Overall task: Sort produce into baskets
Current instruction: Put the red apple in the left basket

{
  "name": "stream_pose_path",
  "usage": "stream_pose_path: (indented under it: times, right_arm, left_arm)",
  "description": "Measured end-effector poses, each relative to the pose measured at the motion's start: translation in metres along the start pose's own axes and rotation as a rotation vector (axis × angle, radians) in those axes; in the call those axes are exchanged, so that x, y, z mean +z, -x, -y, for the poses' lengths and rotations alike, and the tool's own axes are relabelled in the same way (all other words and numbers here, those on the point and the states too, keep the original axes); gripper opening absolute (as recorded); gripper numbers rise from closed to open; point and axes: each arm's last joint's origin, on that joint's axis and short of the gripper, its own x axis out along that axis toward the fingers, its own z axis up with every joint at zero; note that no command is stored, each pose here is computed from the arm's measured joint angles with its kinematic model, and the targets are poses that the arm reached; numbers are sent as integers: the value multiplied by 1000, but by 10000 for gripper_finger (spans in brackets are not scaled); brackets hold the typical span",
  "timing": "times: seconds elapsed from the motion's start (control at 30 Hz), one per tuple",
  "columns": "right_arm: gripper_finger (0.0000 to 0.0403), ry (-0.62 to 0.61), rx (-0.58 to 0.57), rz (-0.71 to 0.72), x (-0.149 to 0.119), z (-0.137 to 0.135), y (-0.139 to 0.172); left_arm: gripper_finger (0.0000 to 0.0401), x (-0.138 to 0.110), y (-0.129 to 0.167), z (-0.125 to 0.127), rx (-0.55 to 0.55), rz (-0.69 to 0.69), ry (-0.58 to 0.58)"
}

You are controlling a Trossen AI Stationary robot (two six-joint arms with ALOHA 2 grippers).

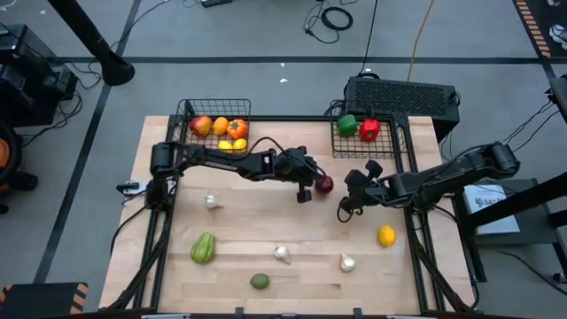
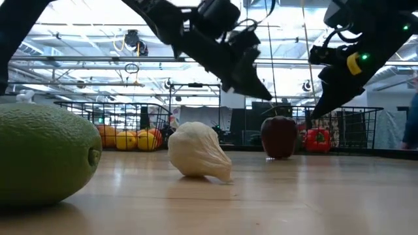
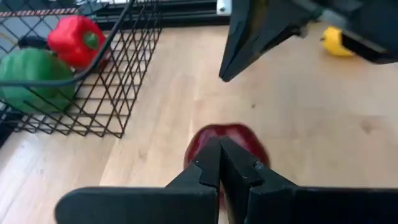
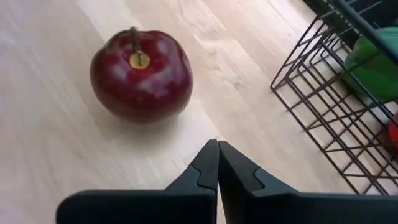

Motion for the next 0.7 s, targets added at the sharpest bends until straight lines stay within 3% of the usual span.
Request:
stream_pose_path:
  times: [0.4,0.57,0.7]
  right_arm:
    - [0,-33,20,1,0,-3,-1]
    - [0,8,79,-36,-2,-11,-7]
    - [0,68,90,-67,-5,-19,-17]
  left_arm:
    - [15,-1,9,4,-25,-75,-29]
    - [84,-3,9,-12,-101,-63,-159]
    - [150,-7,3,-25,-97,-31,-276]
